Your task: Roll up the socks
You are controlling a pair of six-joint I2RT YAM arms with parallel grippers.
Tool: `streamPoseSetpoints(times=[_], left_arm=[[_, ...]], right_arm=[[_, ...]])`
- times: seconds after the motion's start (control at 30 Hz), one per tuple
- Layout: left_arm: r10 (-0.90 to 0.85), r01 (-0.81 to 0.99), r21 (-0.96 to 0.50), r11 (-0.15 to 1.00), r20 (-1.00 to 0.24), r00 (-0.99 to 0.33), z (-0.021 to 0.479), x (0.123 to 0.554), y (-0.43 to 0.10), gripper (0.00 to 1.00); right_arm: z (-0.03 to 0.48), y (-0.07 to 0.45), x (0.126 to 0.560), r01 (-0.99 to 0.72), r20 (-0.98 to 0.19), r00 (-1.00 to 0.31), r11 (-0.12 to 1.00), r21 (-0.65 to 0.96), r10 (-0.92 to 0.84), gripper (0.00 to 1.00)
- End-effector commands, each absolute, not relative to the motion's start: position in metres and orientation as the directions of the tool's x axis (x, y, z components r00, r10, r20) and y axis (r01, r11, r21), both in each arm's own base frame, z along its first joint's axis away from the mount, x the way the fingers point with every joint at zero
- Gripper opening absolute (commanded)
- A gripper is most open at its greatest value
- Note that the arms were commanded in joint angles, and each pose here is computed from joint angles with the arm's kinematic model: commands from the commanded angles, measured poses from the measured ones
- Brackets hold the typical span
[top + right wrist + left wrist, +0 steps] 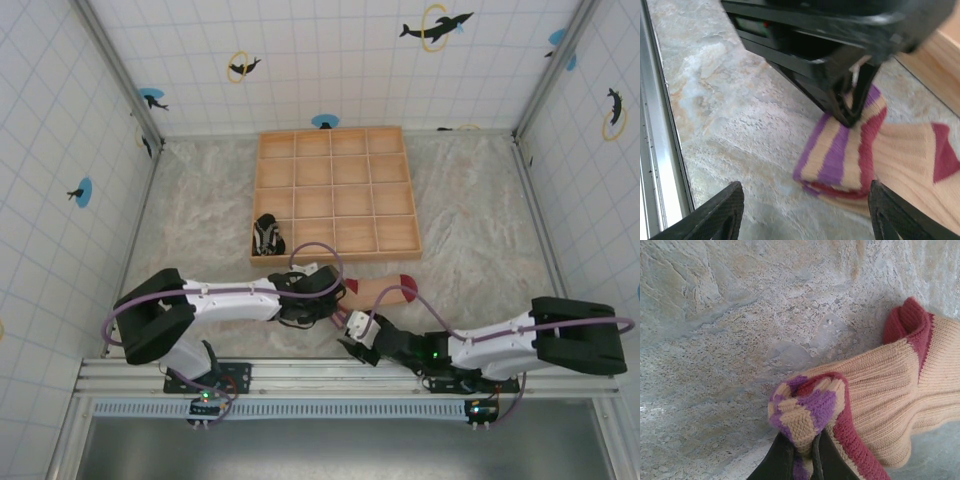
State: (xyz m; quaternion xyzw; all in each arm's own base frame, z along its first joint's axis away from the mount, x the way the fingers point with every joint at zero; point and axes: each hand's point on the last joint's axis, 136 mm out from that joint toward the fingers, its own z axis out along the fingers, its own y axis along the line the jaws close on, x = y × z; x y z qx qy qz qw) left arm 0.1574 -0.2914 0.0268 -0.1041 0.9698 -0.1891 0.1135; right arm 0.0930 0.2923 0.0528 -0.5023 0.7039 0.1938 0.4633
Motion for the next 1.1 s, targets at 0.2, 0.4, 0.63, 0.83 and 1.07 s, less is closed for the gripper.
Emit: streamPoseSetpoints(times=[0.2,0.4,0.63,0.83,1.07], left_arm=[[-0.253,-0.188,-0.369,0.91,-0.137,-0.958,0.021,0.15,-0.28,0.0],[-0.243,-0.179,-0.379,0.908,-0.128,-0.962,0.023,0.148,-0.281,0.0],[-0.238,-0.172,-0.413,0.894,-0.114,-0.964,0.026,0.146,-0.285,0.0],[-0.229,-0.163,-0.424,0.891,-0.11,-0.967,0.027,0.145,-0.287,0.0],[-0.261,-0.168,-0.455,0.874,-0.148,-0.954,0.036,0.151,-0.284,0.23]], right_arm=[[0.063,0.322,0.104,-0.855,-0.848,0.038,0.421,-0.302,-0.529,0.61],[0.043,0.311,0.116,-0.824,-0.84,-0.034,0.491,-0.283,-0.542,0.58],[0.026,0.305,0.125,-0.784,-0.802,-0.073,0.531,-0.321,-0.593,0.46],[0.012,0.297,0.132,-0.759,-0.779,-0.124,0.564,-0.325,-0.615,0.36],[0.0,0.295,0.126,-0.805,-0.787,-0.293,0.584,-0.103,-0.542,0.05]])
